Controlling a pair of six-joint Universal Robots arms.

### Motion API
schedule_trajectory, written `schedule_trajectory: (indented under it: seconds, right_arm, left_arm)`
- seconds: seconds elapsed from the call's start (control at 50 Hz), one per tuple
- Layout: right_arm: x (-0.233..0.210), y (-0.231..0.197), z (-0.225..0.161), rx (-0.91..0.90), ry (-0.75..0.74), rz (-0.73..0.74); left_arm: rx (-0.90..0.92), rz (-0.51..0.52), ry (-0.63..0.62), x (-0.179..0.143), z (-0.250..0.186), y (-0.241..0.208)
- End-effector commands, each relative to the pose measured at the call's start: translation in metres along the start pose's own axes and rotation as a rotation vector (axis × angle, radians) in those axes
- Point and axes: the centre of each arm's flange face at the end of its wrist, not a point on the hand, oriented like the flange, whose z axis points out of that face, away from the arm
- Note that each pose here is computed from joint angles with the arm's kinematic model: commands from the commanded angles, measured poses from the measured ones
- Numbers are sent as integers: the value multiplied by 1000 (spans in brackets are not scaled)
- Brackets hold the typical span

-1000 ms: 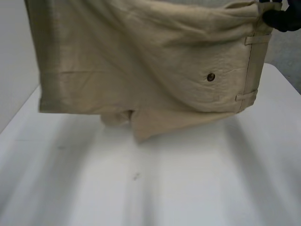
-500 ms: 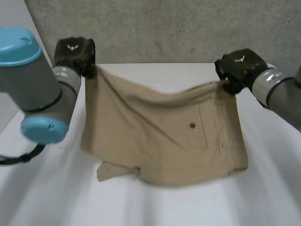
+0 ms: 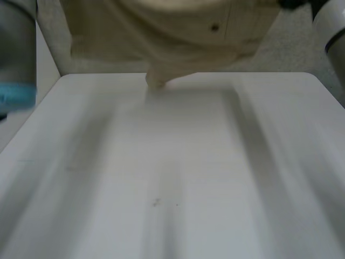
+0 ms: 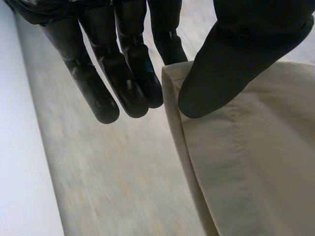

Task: Fold the shorts.

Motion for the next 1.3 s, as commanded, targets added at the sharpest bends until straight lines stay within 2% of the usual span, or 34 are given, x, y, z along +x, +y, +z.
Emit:
schedule_trajectory:
  seconds: [0.02,0.16,0.32,0.4,0.6,0.72,0.86,1.0,1.04,1.12,1.3]
  right_arm:
    - [-32,64,-40,-266,-128,37]
    - [-65,125,-89,-535,-248,65]
    - [-87,150,-139,-720,-416,-4]
    - [-89,150,-154,-767,-449,-22]
    - [-80,116,-177,-788,-500,-40]
    - [-69,109,-203,-910,-605,-128]
    - [-64,115,-216,-995,-663,-148]
    - [-59,124,-214,-1014,-646,-149]
    - [-60,126,-212,-999,-646,-146]
    - [-62,128,-206,-955,-632,-143]
    - [-65,136,-201,-919,-608,-139]
  left_arm:
    - [-327,-6,69,1,-84,70]
    - [-624,40,131,1,-168,126]
    - [-839,63,255,12,-233,131]
    - [-886,75,273,10,-239,123]
    - [-994,110,299,-1,-255,106]
    - [-1082,121,370,-2,-274,96]
    - [-1120,124,450,2,-286,96]
    - [-1082,278,526,2,-277,103]
    - [-1022,342,538,4,-261,107]
    - [-916,395,530,12,-230,117]
    - [-761,402,484,39,-166,165]
